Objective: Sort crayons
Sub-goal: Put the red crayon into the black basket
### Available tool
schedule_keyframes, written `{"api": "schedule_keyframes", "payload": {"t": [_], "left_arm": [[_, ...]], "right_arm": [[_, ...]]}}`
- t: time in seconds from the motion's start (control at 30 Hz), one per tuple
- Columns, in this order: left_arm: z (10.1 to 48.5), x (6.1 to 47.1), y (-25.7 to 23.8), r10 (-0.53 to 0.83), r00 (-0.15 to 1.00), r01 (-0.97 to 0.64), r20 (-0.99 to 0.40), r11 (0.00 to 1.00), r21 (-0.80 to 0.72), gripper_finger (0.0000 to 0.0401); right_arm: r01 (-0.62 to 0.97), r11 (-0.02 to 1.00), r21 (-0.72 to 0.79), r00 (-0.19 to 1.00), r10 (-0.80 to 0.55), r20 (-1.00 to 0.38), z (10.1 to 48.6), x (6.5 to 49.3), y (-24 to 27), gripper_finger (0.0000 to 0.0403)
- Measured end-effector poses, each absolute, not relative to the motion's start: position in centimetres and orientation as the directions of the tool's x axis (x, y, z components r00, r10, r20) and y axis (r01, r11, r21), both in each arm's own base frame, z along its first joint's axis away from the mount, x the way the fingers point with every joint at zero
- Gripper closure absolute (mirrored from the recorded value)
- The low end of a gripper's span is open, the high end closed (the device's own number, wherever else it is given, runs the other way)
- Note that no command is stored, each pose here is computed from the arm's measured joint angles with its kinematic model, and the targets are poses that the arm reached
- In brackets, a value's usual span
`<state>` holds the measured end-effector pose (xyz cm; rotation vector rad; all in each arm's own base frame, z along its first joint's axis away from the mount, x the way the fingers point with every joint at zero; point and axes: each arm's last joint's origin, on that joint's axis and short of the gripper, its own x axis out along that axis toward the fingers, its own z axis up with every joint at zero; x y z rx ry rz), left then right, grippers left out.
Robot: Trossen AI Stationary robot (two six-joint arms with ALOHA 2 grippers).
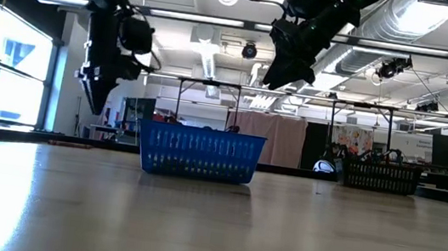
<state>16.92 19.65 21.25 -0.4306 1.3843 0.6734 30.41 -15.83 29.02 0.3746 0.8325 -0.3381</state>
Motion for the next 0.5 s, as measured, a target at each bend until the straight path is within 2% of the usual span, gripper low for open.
{"api": "schedule_keyframes", "payload": {"t": [0.2, 0.5], "left_arm": [[19.6, 15.1, 21.5, 0.137, -0.013, -0.732, -0.990, 0.674, 0.103, 0.0325], [16.4, 14.4, 23.1, 0.077, -0.166, -0.725, -0.983, 0.666, 0.175, 0.0325]], "right_arm": [[0.426, 0.886, 0.186, 0.647, -0.154, -0.747, 29.2, 30.6, -15.9, 0.0291], [0.430, 0.882, 0.191, 0.656, -0.160, -0.738, 29.3, 30.7, -16.0, 0.0291]]}}
